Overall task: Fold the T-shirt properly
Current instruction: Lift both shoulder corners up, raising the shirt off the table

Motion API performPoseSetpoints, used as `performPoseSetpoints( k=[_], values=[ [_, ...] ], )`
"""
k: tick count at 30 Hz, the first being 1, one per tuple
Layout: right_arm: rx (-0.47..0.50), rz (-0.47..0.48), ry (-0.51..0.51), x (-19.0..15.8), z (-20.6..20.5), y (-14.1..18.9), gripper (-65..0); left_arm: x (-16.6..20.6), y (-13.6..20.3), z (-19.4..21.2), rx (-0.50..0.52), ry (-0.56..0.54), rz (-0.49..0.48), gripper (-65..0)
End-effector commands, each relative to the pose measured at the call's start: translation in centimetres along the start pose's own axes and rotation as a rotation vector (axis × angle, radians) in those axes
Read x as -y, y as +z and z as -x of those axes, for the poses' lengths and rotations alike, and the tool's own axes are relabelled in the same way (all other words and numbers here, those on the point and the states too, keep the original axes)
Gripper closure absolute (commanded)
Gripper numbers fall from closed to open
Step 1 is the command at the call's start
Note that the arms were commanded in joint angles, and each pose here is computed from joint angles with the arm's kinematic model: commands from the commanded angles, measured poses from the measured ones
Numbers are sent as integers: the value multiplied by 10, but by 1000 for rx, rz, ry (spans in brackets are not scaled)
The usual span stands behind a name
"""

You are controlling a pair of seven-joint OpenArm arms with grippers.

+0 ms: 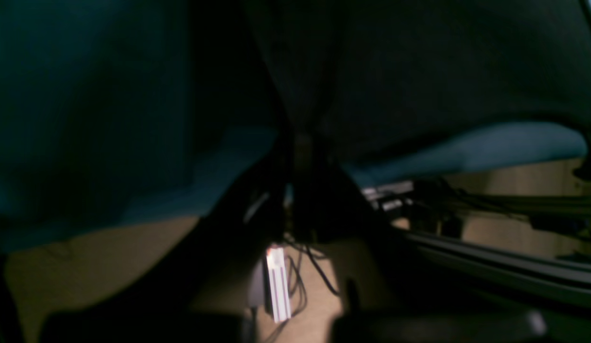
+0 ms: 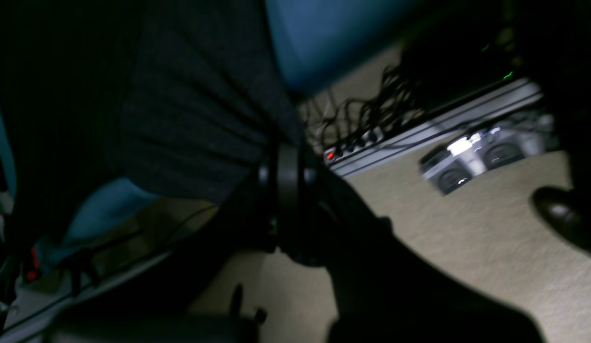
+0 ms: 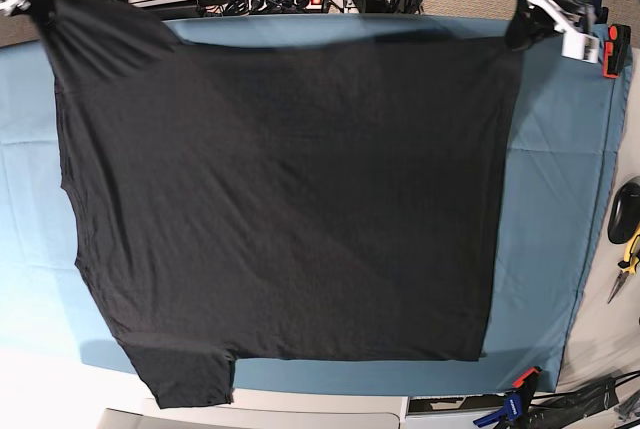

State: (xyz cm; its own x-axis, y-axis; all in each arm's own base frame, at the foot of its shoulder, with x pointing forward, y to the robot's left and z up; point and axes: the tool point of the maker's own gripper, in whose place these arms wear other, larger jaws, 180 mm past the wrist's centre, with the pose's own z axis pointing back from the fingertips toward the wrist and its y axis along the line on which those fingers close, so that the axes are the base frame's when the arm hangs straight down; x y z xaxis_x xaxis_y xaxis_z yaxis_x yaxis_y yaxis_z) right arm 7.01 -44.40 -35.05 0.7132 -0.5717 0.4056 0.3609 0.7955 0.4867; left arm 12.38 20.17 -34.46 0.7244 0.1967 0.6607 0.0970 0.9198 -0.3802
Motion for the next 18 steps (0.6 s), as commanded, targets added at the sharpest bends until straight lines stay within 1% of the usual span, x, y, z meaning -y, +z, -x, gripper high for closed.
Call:
performPoseSetpoints(
  k=[1,5,18],
  values=[
    [27,10,33,-1,-19,9,0,3,5,-8,23,-14,13,0],
    [22,13,42,-2,-22,11,0,3,7,-9,24,-14,12,0],
    [-42,48,22,9,0,20,0,7,19,18,-41,30,9,0]
  ],
)
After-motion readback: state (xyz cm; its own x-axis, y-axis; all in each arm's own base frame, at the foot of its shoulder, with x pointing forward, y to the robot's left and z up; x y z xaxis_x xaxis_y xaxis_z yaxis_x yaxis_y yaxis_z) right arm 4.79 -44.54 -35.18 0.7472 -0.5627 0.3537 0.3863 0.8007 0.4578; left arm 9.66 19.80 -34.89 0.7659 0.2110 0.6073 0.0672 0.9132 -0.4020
